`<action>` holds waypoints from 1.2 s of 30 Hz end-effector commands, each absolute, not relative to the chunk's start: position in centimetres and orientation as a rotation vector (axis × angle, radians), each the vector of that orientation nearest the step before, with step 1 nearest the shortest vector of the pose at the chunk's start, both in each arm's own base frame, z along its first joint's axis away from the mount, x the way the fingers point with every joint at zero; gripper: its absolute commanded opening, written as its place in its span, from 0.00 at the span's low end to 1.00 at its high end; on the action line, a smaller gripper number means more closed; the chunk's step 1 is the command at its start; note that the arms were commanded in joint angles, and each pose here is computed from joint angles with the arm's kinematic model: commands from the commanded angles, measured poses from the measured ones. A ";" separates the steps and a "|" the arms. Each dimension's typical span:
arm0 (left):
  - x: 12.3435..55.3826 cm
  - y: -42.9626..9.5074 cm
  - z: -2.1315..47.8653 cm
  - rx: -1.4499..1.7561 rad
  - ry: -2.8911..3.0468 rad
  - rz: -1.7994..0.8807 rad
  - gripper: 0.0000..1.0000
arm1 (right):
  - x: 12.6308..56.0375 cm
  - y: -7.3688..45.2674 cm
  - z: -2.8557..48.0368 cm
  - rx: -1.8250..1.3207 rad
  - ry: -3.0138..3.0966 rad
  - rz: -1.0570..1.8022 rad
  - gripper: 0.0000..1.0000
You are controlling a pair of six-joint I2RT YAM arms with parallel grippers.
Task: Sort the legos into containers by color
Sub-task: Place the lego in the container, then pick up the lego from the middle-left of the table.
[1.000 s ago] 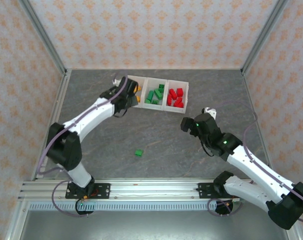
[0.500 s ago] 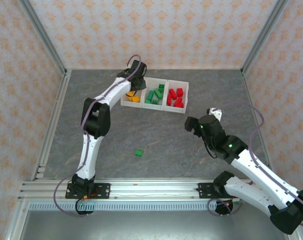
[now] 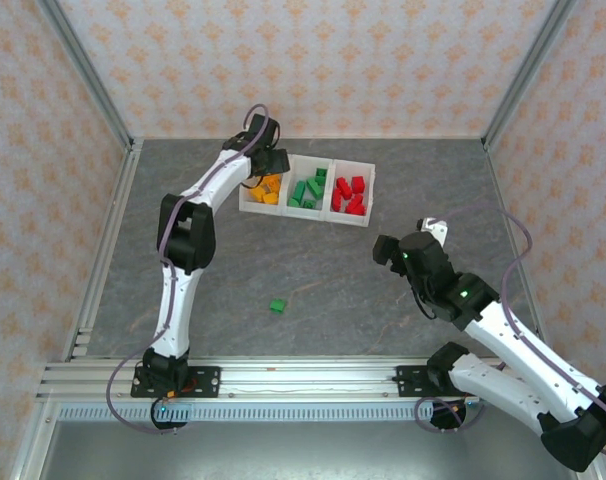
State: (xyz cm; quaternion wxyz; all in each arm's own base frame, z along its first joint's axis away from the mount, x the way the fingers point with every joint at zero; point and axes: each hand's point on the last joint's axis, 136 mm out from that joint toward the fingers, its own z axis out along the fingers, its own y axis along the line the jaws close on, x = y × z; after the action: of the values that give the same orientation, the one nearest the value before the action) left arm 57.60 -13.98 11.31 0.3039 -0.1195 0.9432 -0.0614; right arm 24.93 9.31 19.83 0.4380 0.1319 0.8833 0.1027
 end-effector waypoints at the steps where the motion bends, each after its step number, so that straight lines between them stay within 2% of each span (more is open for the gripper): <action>1: 55.3 -13.8 17.3 -0.275 2.424 -0.212 0.99 | 25.1 9.3 19.8 0.328 2.196 0.243 1.00; 6: 49.4 -13.9 21.0 -0.242 2.367 -0.236 0.99 | 25.4 10.2 19.6 0.316 2.213 0.274 1.00; 8: 46.2 -14.4 20.8 -0.211 2.381 -0.247 0.99 | 25.5 10.6 19.4 0.308 2.222 0.293 1.00; 12: 39.2 -16.6 17.7 -0.164 2.468 -0.347 0.99 | 25.8 11.2 19.4 0.307 2.223 0.319 1.00; 17: 31.0 -17.0 12.8 -0.115 2.632 -0.237 0.98 | 26.1 11.2 20.0 0.319 2.212 0.321 1.00; 20: 27.4 -17.3 11.3 -0.074 2.698 -0.262 0.96 | 26.0 11.3 20.0 0.334 2.211 0.335 1.00; 28: 22.1 -18.6 9.5 0.122 2.814 -0.271 0.93 | 25.7 11.7 19.5 0.379 2.225 0.394 1.00; 36: 20.3 -20.8 6.3 0.273 2.898 -0.236 0.93 | 24.9 13.0 18.8 0.358 2.276 0.486 1.00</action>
State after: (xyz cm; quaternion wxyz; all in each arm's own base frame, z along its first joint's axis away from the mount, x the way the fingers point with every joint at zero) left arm 21.29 -21.42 7.88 0.1376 0.0866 0.9813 -0.1029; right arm 25.21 12.58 18.47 0.3876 0.1376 0.8952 0.1717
